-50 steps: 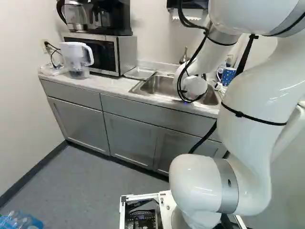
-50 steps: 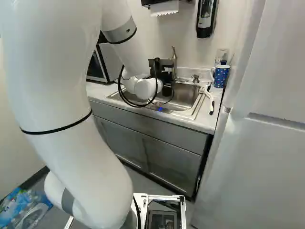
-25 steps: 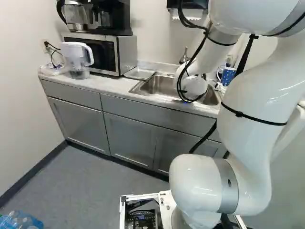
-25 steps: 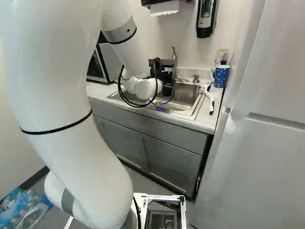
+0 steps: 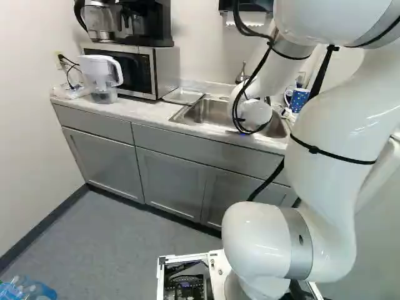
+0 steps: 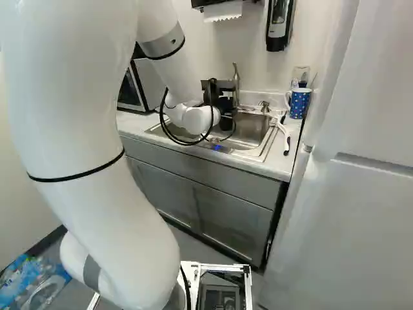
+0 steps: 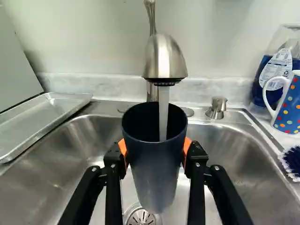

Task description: Rinse the cup and place it in the tray

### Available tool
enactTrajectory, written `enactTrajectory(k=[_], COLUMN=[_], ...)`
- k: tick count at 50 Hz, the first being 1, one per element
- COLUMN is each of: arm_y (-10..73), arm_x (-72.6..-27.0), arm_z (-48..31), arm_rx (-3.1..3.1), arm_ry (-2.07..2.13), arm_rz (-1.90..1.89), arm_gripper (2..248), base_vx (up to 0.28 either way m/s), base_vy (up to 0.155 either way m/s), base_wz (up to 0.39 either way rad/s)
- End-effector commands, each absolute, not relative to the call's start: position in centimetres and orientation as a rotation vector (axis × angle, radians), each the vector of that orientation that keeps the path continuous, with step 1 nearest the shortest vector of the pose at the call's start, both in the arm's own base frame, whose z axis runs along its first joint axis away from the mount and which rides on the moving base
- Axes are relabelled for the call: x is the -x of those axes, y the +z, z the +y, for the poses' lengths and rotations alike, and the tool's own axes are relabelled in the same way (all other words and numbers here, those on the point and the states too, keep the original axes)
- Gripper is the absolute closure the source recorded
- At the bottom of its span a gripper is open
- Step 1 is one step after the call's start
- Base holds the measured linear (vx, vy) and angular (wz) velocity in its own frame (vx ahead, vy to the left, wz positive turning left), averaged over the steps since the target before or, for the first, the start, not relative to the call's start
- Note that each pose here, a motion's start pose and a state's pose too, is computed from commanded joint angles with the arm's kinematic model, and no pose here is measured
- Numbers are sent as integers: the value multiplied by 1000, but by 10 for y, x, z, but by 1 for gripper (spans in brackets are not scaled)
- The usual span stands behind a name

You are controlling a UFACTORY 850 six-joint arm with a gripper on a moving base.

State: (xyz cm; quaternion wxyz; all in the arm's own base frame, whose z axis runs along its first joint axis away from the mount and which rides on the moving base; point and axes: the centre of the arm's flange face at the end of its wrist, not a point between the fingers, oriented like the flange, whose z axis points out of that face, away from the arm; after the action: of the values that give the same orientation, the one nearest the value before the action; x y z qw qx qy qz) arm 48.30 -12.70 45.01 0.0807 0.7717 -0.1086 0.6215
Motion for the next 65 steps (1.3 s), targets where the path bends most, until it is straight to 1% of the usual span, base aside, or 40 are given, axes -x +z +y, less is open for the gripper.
enactTrajectory(k=[65], arm_y=[450], arm_x=[-483], arm_z=[-127], arm_rx=[-2307], arm_ry=[1858], arm_rz=[-325], arm_gripper=[125], base_vx=[0], base_vy=[0], base_wz=[0])
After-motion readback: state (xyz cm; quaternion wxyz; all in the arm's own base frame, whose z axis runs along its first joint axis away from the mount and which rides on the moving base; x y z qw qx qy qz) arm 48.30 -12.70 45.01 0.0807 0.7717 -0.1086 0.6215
